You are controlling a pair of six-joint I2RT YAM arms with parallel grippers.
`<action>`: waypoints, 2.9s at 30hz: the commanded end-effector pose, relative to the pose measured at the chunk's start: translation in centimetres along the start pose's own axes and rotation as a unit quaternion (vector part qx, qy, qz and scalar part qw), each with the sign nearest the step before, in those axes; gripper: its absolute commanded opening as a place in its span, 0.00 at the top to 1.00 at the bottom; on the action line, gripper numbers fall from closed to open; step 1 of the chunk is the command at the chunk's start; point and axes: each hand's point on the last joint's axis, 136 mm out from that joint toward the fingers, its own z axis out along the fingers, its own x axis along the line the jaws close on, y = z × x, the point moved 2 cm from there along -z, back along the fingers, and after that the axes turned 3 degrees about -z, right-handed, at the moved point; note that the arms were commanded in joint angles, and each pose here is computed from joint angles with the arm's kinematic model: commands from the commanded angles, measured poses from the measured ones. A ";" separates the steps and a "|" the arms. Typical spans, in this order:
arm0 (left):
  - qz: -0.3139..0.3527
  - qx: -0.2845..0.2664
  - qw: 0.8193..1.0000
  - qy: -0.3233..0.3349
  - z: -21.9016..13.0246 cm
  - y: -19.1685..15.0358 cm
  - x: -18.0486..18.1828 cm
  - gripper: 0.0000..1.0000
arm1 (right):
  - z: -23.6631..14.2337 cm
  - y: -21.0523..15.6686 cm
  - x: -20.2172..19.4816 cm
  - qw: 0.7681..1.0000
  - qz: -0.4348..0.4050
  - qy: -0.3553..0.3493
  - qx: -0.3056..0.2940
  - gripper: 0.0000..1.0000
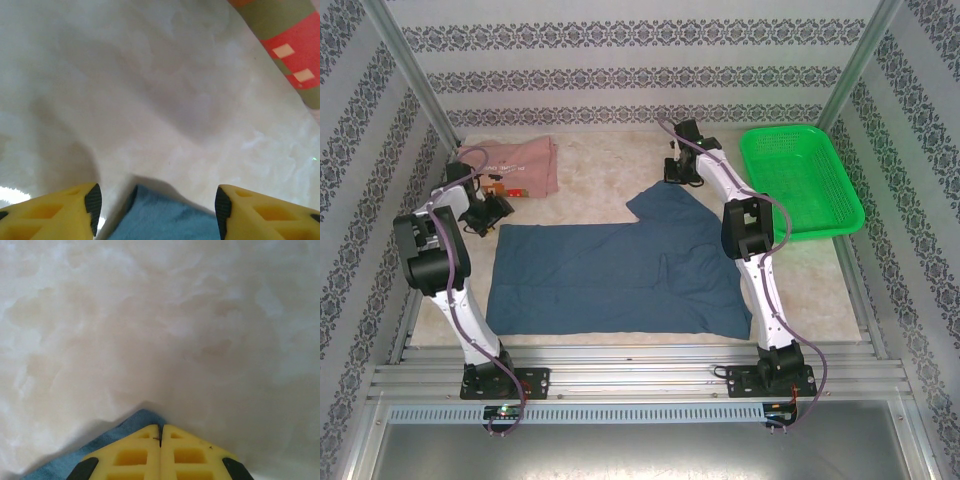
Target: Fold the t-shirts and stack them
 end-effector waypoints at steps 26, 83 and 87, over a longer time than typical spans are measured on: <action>0.044 0.038 0.996 -0.072 -3.1 -2.3 -3.5 1.00 | -6.9 2.6 2.5 0.999 0.025 0.026 -0.035 0.97; -0.027 -0.085 0.995 -0.046 -11.1 -8.4 5.1 1.00 | -26.4 -25.8 2.5 0.987 0.109 0.103 -0.053 1.00; -0.019 -0.077 0.996 -0.044 -10.4 -7.8 5.0 1.00 | -26.2 -26.8 2.9 0.988 0.106 0.106 -0.042 1.00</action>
